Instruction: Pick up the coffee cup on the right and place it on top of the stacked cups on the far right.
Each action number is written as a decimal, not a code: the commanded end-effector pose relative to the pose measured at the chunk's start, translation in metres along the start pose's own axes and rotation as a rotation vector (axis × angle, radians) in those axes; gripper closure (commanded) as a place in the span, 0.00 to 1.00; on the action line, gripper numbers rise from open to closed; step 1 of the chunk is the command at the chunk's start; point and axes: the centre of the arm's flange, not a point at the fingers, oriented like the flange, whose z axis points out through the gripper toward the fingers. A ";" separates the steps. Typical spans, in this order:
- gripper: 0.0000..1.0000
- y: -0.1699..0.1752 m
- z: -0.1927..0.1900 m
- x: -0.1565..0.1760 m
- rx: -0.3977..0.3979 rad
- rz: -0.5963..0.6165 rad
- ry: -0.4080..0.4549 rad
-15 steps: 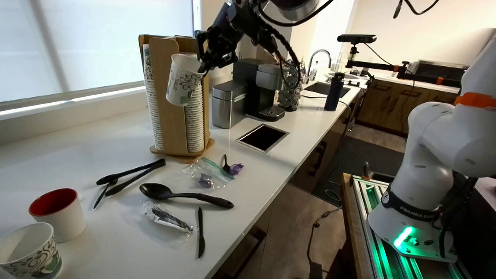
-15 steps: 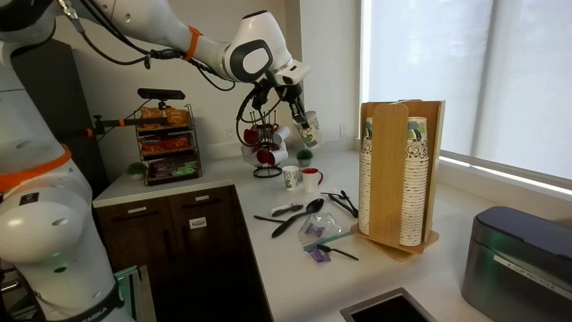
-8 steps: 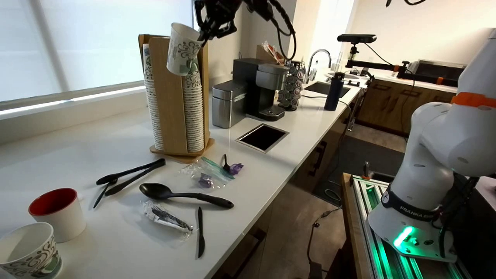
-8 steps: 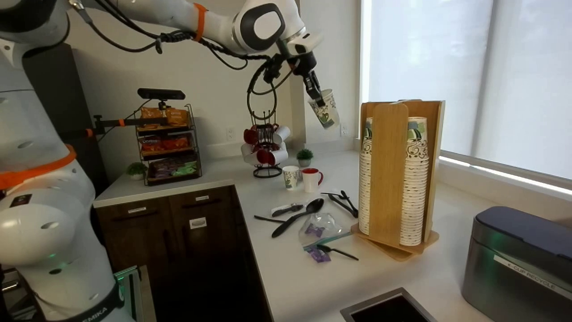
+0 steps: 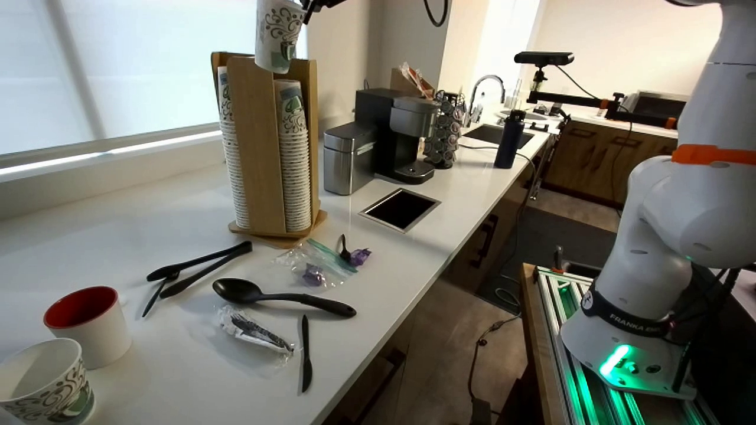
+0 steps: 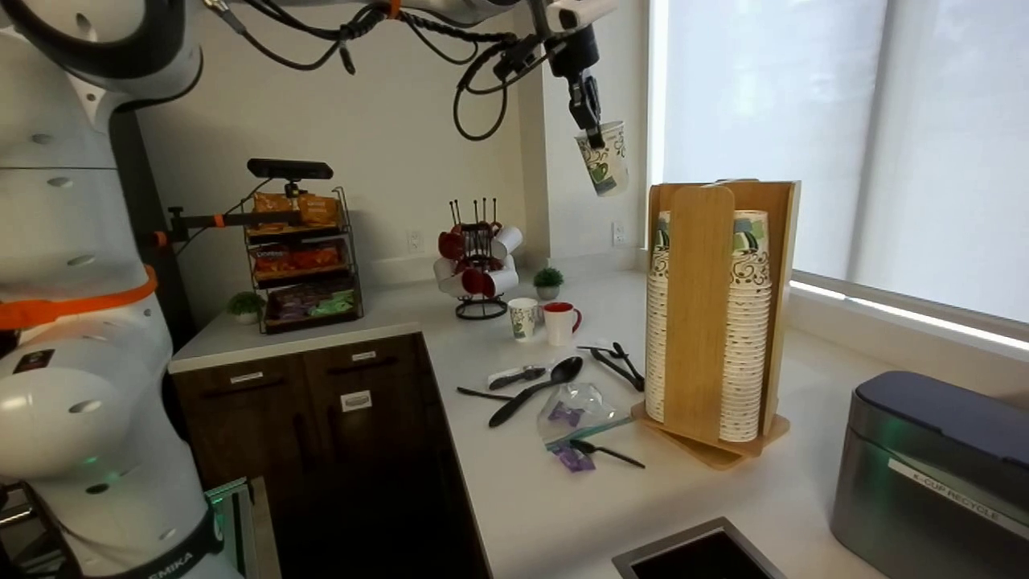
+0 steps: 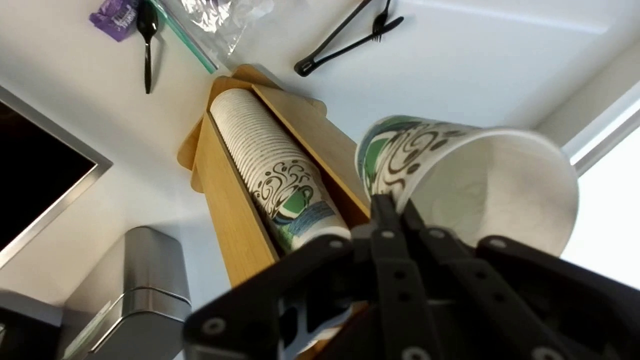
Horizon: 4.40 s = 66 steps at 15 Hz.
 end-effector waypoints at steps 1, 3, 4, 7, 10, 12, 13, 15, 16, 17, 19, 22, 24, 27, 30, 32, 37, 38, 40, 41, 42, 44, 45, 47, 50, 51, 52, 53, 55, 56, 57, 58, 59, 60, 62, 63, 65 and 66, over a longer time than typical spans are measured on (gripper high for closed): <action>0.96 -0.002 0.000 0.011 0.006 0.048 -0.006; 0.96 -0.008 0.002 0.026 0.014 0.096 -0.009; 0.96 -0.011 0.004 0.029 0.014 0.103 -0.010; 0.99 -0.025 -0.012 0.044 0.060 0.154 0.026; 0.99 -0.040 -0.058 0.059 0.027 0.148 0.043; 0.99 -0.041 -0.074 0.068 -0.052 0.133 0.069; 0.99 -0.042 -0.074 0.074 -0.095 0.144 0.073; 0.99 -0.042 -0.063 0.089 -0.167 0.197 0.097; 0.99 -0.044 -0.058 0.100 -0.184 0.250 0.098; 0.99 -0.044 -0.049 0.105 -0.186 0.288 0.067; 0.96 -0.008 -0.040 0.072 -0.173 0.239 0.081; 0.99 -0.014 -0.026 0.083 -0.161 0.289 0.053; 0.99 -0.015 -0.026 0.084 -0.164 0.298 0.041; 0.99 -0.017 -0.022 0.090 -0.164 0.334 0.053; 0.99 -0.022 -0.016 0.100 -0.172 0.374 0.051; 0.99 -0.025 -0.008 0.103 -0.165 0.379 0.046; 0.99 -0.031 0.010 0.105 -0.154 0.386 0.023; 0.99 -0.031 0.013 0.106 -0.151 0.392 0.030; 0.99 -0.032 0.015 0.109 -0.143 0.400 0.036; 0.99 -0.032 0.017 0.109 -0.143 0.405 0.037; 0.99 -0.033 0.017 0.110 -0.144 0.409 0.039; 0.99 -0.033 0.019 0.111 -0.152 0.420 0.043; 0.99 -0.033 0.021 0.111 -0.161 0.427 0.051; 0.99 -0.032 0.022 0.113 -0.173 0.448 0.064; 0.99 -0.031 0.024 0.115 -0.191 0.466 0.079; 0.99 -0.030 0.026 0.115 -0.202 0.471 0.081; 0.99 -0.029 0.027 0.115 -0.212 0.475 0.083; 0.99 -0.029 0.028 0.115 -0.220 0.478 0.084; 0.99 -0.028 0.030 0.115 -0.235 0.479 0.080; 0.99 -0.028 0.031 0.115 -0.238 0.480 0.079; 0.99 -0.027 0.031 0.115 -0.240 0.480 0.078; 0.99 -0.027 0.031 0.114 -0.240 0.480 0.072; 0.99 -0.028 0.029 0.114 -0.240 0.481 0.070; 0.99 -0.028 0.028 0.113 -0.240 0.480 0.063; 0.99 -0.028 0.025 0.111 -0.254 0.477 0.050; 0.99 -0.028 0.024 0.109 -0.263 0.475 0.043; 0.99 -0.027 0.022 0.108 -0.272 0.477 0.042; 0.99 -0.027 0.022 0.108 -0.269 0.478 0.044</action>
